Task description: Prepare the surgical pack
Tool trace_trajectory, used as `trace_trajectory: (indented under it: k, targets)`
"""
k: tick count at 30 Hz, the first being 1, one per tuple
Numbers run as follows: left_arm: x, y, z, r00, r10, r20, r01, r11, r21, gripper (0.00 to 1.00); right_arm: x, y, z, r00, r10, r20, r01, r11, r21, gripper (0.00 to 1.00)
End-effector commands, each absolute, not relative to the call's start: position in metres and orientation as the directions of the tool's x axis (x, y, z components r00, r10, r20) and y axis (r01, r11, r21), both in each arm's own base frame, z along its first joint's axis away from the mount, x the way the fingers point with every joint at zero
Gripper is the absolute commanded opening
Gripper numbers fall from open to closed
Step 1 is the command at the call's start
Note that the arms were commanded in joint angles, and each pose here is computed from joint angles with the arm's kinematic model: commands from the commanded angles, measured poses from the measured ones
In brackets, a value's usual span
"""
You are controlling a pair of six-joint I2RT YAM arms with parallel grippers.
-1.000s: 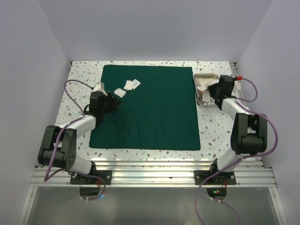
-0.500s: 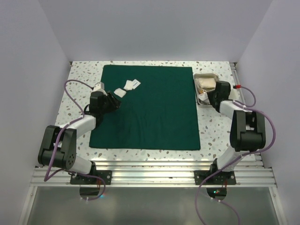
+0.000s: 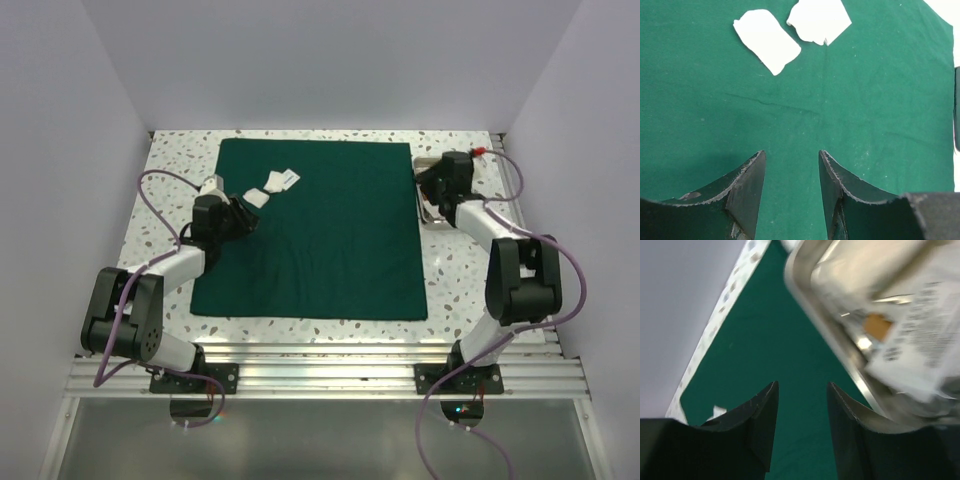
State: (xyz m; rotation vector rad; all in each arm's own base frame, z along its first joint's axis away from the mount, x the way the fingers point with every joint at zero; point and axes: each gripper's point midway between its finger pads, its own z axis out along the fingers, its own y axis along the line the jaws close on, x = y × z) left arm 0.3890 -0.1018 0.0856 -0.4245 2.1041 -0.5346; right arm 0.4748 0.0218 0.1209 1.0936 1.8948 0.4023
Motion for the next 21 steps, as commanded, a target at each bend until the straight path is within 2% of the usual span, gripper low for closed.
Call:
trace_trajectory:
  k: [1, 5, 6, 8, 9, 13, 21]
  targets:
    - [0.397, -0.101, 0.101, -0.487, -0.471, -0.735, -0.057, 0.857, -0.512, 0.5, 0.499, 0.109, 0.157, -0.411, 0.715, -0.566, 0.254, 0.686, 0.682, 0.46]
    - [0.398, -0.099, 0.1, -0.486, -0.469, -0.737, -0.066, 0.861, -0.505, 0.51, 0.506, 0.194, 0.156, -0.545, 0.651, -0.528, 0.075, 0.665, 0.743, 0.44]
    - [0.399, -0.1, 0.101, -0.486, -0.468, -0.738, -0.063, 0.861, -0.504, 0.51, 0.509, 0.208, 0.139, -0.579, 0.642, -0.502, 0.086, 0.66, 0.746, 0.44]
    - [0.399, -0.099, 0.101, -0.485, -0.47, -0.738, -0.067, 0.861, -0.504, 0.51, 0.51, 0.251, 0.147, -0.628, 0.608, -0.485, 0.007, 0.628, 0.778, 0.44]
    - [0.399, -0.099, 0.101, -0.485, -0.468, -0.738, -0.066, 0.862, -0.503, 0.51, 0.511, 0.266, 0.128, -0.657, 0.604, -0.451, 0.029, 0.618, 0.786, 0.44]
    - [0.398, -0.096, 0.103, -0.475, -0.466, -0.746, -0.075, 0.866, -0.494, 0.51, 0.508, 0.338, 0.122, -0.702, 0.568, -0.43, -0.025, 0.583, 0.812, 0.43]
    - [0.397, -0.094, 0.102, -0.471, -0.469, -0.747, -0.08, 0.866, -0.494, 0.5, 0.515, 0.406, 0.104, -0.728, 0.593, -0.343, -0.006, 0.496, 0.868, 0.44]
